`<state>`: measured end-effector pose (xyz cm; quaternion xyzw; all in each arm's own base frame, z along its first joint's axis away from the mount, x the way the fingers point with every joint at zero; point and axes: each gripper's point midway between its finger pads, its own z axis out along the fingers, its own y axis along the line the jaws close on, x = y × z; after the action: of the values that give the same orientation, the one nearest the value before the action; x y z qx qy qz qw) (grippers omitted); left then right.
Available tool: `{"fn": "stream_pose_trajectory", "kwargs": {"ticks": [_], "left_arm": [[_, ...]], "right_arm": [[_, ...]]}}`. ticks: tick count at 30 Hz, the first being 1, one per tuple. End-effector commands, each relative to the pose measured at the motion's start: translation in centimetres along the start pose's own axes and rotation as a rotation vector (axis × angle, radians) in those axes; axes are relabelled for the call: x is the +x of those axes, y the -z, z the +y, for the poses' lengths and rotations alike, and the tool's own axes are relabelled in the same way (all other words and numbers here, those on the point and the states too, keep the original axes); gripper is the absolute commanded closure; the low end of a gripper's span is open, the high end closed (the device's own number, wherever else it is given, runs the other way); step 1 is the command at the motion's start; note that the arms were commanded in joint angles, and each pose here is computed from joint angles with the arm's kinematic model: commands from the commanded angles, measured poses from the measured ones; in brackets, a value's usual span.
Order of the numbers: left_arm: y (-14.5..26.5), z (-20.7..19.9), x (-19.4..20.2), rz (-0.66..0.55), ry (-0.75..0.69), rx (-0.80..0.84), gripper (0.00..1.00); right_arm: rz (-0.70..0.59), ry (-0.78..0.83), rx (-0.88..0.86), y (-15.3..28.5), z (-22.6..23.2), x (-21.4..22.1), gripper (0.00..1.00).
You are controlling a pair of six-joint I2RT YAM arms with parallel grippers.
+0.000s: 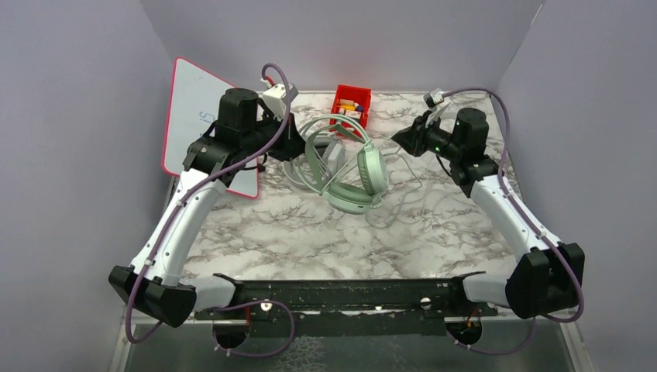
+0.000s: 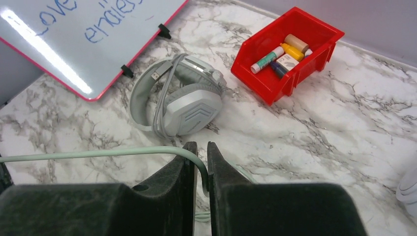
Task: Wrap the headphones
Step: Wrap the headphones cable around the headphones.
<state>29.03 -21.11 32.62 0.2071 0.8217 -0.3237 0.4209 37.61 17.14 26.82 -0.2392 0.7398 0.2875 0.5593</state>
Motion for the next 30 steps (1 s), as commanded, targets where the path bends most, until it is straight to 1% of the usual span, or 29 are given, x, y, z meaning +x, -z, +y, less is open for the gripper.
{"fn": "stream_pose_trajectory", "kwargs": {"ticks": [1,3,5,8,14,16,18,21,24,30], "left_arm": [[3.7,-4.8,-1.7,-0.059,-0.027,0.162,1.00],[4.4,-6.0,-2.1,-0.070,-0.030,0.210,1.00],[5.3,-7.4,-2.6,-0.092,-0.040,0.270,1.00],[6.8,-9.1,-3.7,-0.126,-0.052,0.331,1.00],[9.2,-11.4,-5.4,-0.182,-0.077,0.399,1.00],[9.5,-11.7,-5.8,-0.193,-0.077,0.411,1.00],[9.6,-11.9,-5.9,-0.195,-0.073,0.414,1.00],[9.6,-12.1,-6.0,-0.193,-0.069,0.428,1.00],[9.7,-12.2,-6.1,-0.196,-0.071,0.430,1.00],[10.0,-12.6,-6.2,-0.202,-0.069,0.444,1.00]], "right_arm": [[-0.248,0.025,0.105,0.1,-2.1,-4.6,0.86],[-0.285,0.001,0.094,-0.3,-2.1,-4.8,0.87],[-0.322,-0.014,0.084,-0.6,-2.2,-5.0,0.85],[-0.331,-0.044,0.071,-1.5,-2.5,-5.0,0.83],[-0.363,-0.094,0.029,-3.2,-2.9,-4.5,0.82],[-0.368,-0.108,0.007,-3.7,-2.9,-4.2,0.81],[-0.372,-0.119,-0.010,-4.1,-2.8,-3.9,0.77],[-0.375,-0.135,-0.029,-4.6,-2.8,-3.5,0.74],[-0.383,-0.151,-0.021,-5.0,-3.3,-3.0,0.71],[-0.378,-0.201,0.035,-6.1,-5.0,-1.2,0.70]]}}
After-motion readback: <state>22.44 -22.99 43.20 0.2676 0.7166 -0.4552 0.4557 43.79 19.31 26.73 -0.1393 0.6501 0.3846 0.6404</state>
